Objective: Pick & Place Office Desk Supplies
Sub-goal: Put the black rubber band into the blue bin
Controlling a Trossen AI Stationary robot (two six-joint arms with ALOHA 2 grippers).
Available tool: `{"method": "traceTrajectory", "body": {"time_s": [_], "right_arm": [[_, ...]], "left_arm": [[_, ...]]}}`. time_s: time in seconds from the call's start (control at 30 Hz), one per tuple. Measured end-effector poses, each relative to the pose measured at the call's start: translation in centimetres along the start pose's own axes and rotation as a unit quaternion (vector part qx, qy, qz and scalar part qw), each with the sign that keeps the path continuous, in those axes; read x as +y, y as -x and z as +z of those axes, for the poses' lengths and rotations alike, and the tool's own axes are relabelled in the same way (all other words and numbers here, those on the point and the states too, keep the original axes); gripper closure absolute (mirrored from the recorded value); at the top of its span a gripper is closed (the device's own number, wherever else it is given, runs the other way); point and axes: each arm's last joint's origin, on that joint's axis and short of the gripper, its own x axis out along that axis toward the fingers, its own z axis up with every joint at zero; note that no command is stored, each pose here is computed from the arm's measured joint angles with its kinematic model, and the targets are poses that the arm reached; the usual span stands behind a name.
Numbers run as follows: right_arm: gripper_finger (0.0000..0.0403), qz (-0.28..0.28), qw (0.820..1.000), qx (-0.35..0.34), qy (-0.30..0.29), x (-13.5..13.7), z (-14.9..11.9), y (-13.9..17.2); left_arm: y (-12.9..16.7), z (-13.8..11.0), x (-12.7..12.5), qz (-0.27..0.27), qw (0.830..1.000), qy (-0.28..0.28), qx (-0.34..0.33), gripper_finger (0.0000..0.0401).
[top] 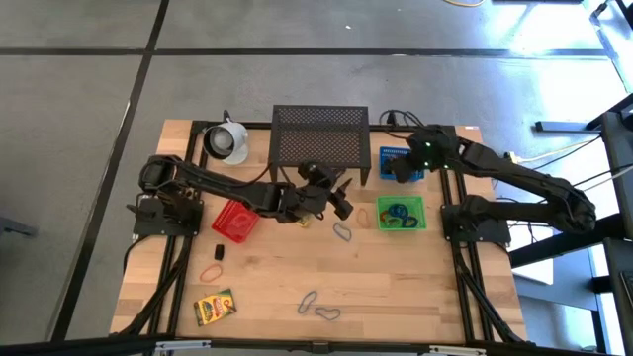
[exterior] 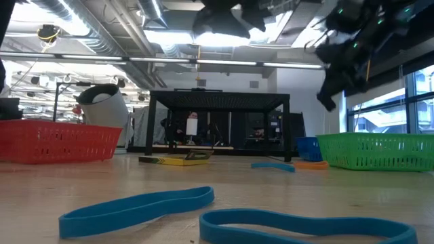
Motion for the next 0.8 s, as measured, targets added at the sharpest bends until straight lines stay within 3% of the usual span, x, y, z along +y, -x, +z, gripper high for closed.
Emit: {"method": "traceTrajectory", "body": {"time_s": [0.23,0.47,0.8], "right_arm": [[0.0399,-0.053,0.994,0.096,-0.013,-1.4,0.0,-4.6],[0.0382,-0.109,0.987,0.117,-0.015,-2.2,-0.2,-6.4],[0.0245,-0.120,0.987,0.109,-0.016,-2.4,0.0,-6.5]], "left_arm": [[1.4,0.4,2.1,0.007,0.997,0.041,0.071,0.0225],[4.3,-0.6,3.5,0.001,0.978,0.060,0.199,0.0225],[9.9,-4.2,2.9,0.010,0.898,0.100,0.429,0.0225]]}}
